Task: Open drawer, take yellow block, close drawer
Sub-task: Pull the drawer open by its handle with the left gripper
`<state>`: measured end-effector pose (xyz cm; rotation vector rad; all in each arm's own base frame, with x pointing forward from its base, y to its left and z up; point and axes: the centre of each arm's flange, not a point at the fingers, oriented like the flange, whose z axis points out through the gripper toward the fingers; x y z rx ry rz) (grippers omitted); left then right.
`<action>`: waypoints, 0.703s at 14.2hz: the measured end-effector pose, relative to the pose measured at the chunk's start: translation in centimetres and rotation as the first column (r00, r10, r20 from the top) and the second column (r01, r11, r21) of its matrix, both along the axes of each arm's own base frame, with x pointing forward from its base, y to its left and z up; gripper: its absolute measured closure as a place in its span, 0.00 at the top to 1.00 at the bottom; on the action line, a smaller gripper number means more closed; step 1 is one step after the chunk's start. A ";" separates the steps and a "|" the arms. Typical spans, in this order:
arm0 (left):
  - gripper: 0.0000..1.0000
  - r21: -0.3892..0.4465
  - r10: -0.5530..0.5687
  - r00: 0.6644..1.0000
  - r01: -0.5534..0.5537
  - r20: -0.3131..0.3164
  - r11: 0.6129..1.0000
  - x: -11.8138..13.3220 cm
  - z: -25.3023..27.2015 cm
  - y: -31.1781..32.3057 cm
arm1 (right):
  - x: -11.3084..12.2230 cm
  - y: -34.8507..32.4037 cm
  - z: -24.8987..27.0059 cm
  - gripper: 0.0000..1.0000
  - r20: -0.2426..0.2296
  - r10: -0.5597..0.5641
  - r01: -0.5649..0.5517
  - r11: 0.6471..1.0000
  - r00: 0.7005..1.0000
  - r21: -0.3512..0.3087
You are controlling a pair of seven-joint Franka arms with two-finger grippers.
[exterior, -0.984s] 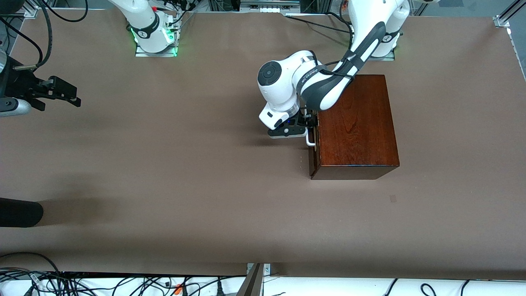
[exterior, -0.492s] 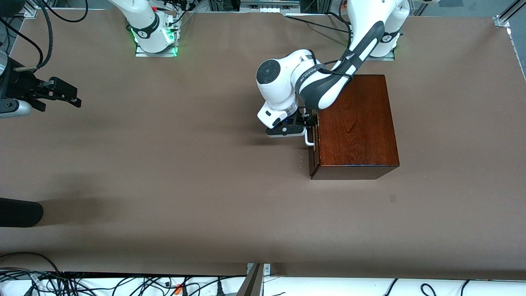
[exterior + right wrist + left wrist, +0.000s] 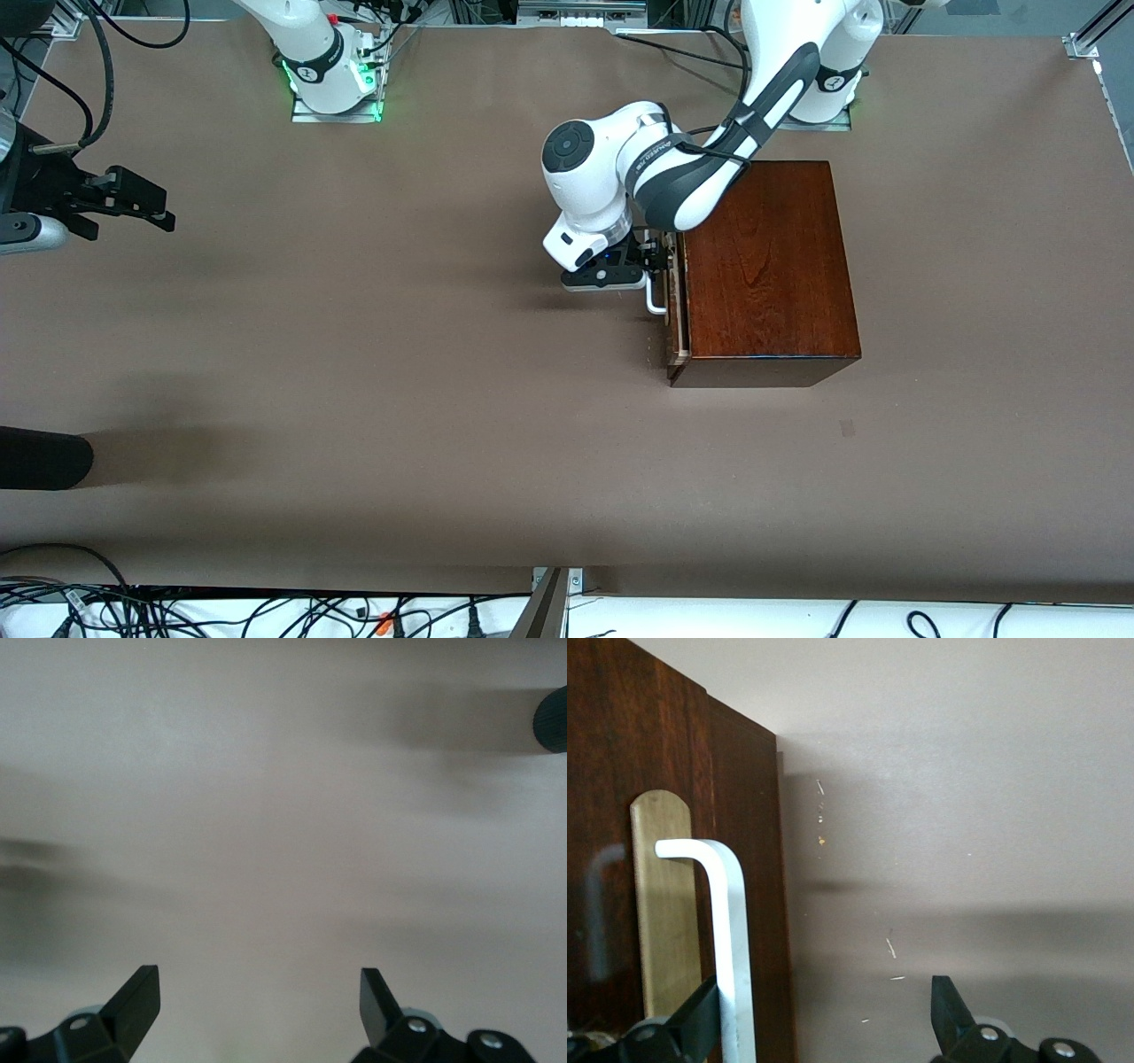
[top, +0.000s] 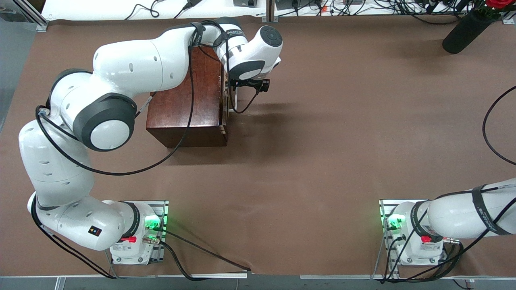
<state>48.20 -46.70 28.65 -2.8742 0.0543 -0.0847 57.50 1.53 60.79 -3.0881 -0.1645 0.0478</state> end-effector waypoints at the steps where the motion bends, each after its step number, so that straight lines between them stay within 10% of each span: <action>1: 1.00 -0.002 0.003 1.000 -0.003 0.000 1.000 0.0 -0.1 -0.2 | 0.0 0.0 0.0 1.00 0.000 0.000 0.000 1.000 1.000 0.000; 10: 1.00 -0.017 0.001 1.000 -0.001 0.005 1.000 -0.1 -0.1 -2.0 | 0.0 0.0 0.0 1.00 0.000 0.000 0.000 1.000 1.000 0.000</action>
